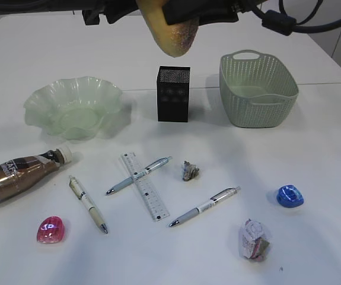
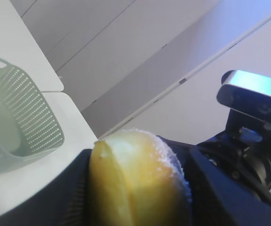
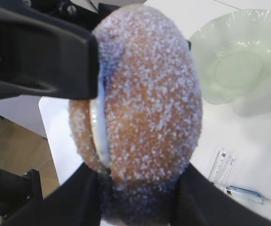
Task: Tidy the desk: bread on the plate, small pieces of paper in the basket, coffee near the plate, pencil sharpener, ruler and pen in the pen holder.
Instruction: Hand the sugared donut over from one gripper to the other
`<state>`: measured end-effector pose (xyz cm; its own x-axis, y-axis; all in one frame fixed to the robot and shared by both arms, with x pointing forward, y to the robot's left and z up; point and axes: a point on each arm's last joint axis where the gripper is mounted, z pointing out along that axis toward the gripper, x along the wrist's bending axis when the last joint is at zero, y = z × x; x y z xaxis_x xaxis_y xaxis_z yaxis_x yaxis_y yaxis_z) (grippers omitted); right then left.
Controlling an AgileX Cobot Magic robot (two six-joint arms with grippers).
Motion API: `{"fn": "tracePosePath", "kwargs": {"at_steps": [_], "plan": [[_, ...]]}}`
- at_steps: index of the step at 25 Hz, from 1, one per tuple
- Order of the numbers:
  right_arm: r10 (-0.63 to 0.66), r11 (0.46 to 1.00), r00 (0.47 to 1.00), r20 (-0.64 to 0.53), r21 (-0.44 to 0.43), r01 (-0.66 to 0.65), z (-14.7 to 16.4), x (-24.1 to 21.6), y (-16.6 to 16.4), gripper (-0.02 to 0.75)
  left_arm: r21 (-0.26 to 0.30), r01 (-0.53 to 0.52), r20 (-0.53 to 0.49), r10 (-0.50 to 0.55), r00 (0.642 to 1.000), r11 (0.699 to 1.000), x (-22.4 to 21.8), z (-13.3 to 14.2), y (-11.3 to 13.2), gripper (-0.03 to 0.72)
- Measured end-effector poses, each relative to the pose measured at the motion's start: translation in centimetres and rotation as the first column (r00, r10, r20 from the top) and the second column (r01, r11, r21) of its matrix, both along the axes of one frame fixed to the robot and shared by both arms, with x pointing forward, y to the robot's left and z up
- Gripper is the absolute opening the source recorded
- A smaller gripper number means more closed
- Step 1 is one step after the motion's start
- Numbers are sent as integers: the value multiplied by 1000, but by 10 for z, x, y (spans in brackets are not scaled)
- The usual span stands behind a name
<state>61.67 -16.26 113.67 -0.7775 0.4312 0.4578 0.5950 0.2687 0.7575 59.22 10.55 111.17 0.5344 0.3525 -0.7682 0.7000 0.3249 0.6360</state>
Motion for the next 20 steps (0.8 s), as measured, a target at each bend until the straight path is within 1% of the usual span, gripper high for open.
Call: {"fn": "tracePosePath", "kwargs": {"at_steps": [3, 5, 18, 20], "plan": [[0, 1000, 1000, 0, 0, 0, 0, 0, 0, 299, -4, -2, -3, 2, 1000, 1000, 0, 0, 0, 342], [0, 1000, 1000, 0, 0, 0, 0, 0, 0, 299, -7, -1, -5, 1, 1000, 1000, 0, 0, -1, 316], [-8, 1000, 1000, -15, 2, 8, 0, 0, 0, 299, -7, -2, -10, 2, 1000, 1000, 0, -1, -1, 304], [-13, 1000, 1000, -23, -1, 13, -1, 0, 0, 344, -7, -2, -10, 2, 1000, 1000, 0, -1, -1, 304]]}}
